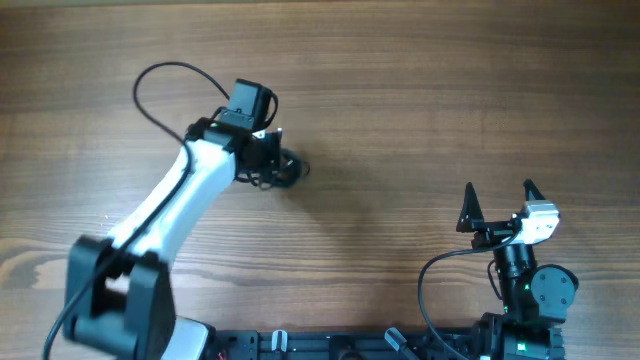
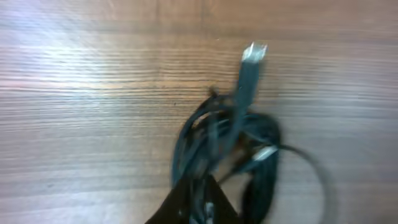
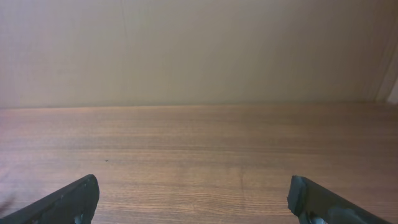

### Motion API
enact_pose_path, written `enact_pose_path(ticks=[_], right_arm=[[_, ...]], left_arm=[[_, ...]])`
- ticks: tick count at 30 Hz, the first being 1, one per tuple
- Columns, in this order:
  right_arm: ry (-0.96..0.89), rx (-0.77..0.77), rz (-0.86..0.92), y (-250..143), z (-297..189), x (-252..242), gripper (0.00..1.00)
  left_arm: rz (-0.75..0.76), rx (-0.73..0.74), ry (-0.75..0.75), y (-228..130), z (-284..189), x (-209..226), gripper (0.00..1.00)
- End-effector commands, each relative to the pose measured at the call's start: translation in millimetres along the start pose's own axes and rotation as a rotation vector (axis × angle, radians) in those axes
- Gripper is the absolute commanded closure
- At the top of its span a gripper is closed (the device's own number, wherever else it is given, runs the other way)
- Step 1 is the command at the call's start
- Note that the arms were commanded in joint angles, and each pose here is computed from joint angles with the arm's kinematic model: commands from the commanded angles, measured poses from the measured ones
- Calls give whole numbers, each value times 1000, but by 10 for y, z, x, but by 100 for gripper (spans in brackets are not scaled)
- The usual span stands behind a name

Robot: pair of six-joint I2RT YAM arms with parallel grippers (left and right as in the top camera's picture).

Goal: Untangle cables
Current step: 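Lower the left gripper and grasp the black cable coil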

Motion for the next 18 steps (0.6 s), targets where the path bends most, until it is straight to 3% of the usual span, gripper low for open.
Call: enact_pose_path(ticks=[1,2,8,11,13,15,18], right_arm=[[6,-1,-13,-1,2,9,0],[6,-1,-14,-1,2,9,0],[6,-1,-13,-1,2,9,0],[6,-1,-13,-1,2,9,0],[6,-1,-13,-1,2,9,0],[6,-1,-13,-1,2,9,0],[6,-1,-13,-1,2,9,0]], left_arm=[[-15,-10,6,-26,-129,36,12],[-15,-5,8,-34,-126,39,0],[-37,41,31,-95,-52,63,0],[-71,60,42,-120,-11,74,38],[-141,76,54,-133,56,78,51],[-179,98,69,-153,146,84,57],[-189,142,96,-201,297,101,57]])
Point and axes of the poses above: each gripper's point midway between its finger pads, its own z axis out along the fingers, its own x axis along the line the jaws close on, y = z × x, the point moved 7 cm from there along -z, back along the fingers, and after that the axes turned 6 degrees about -z, right-handed, at the moved point
